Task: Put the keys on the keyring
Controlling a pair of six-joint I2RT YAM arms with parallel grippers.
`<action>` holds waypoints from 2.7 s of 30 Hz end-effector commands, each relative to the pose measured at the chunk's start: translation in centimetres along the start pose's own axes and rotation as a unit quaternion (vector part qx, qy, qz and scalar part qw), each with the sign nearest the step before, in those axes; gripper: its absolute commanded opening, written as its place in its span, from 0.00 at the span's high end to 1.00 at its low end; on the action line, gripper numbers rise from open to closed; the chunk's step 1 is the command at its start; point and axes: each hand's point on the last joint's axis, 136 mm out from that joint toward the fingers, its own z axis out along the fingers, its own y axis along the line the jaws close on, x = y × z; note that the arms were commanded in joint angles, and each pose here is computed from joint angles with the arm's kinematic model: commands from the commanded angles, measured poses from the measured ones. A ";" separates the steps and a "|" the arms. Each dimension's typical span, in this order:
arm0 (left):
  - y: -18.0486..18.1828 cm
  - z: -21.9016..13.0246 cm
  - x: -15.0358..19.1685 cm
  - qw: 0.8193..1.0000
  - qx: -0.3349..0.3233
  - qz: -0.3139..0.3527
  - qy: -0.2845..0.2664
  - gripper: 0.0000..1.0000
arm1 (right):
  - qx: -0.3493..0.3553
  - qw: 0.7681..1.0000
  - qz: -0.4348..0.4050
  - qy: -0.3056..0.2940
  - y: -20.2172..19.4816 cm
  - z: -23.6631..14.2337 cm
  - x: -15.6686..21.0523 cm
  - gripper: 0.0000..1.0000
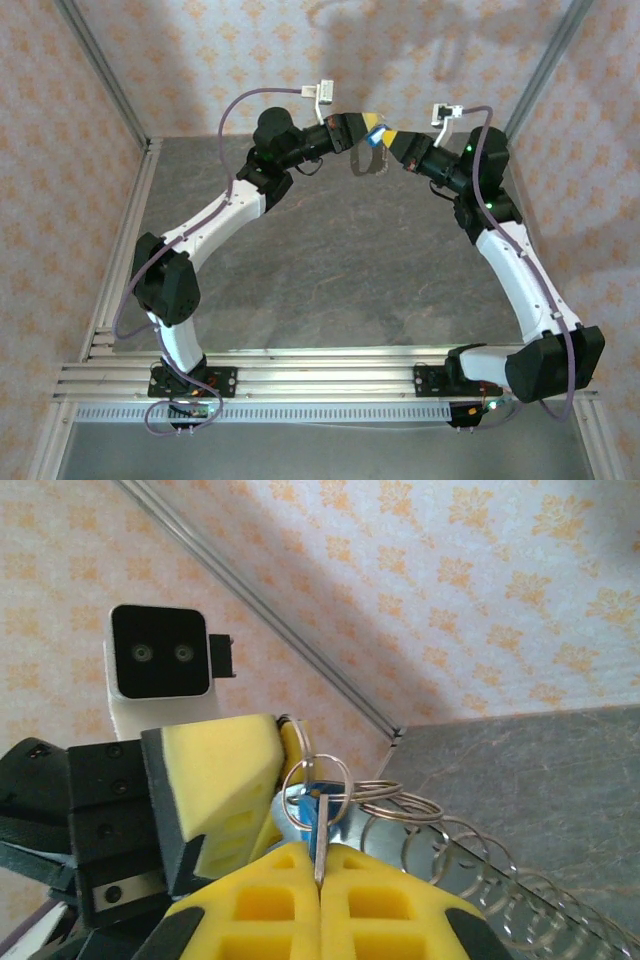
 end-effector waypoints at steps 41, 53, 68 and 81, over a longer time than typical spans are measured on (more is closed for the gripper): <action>-4.5 -1.2 1.4 0.996 0.011 0.079 0.048 1.00 | 0.094 0.985 -0.087 0.118 0.4 -2.9 1.2 1.00; -4.7 -0.3 2.1 0.995 0.019 0.077 0.058 1.00 | 0.079 0.984 -0.093 0.131 1.1 -1.4 1.5 1.00; -4.5 -0.4 2.3 0.995 0.010 0.082 0.064 1.00 | 0.131 0.979 -0.107 0.112 -0.5 -3.7 0.3 1.00; -4.8 -0.4 2.2 0.994 0.013 0.084 0.065 1.00 | 0.107 0.983 -0.097 0.114 0.5 -3.2 -0.5 1.00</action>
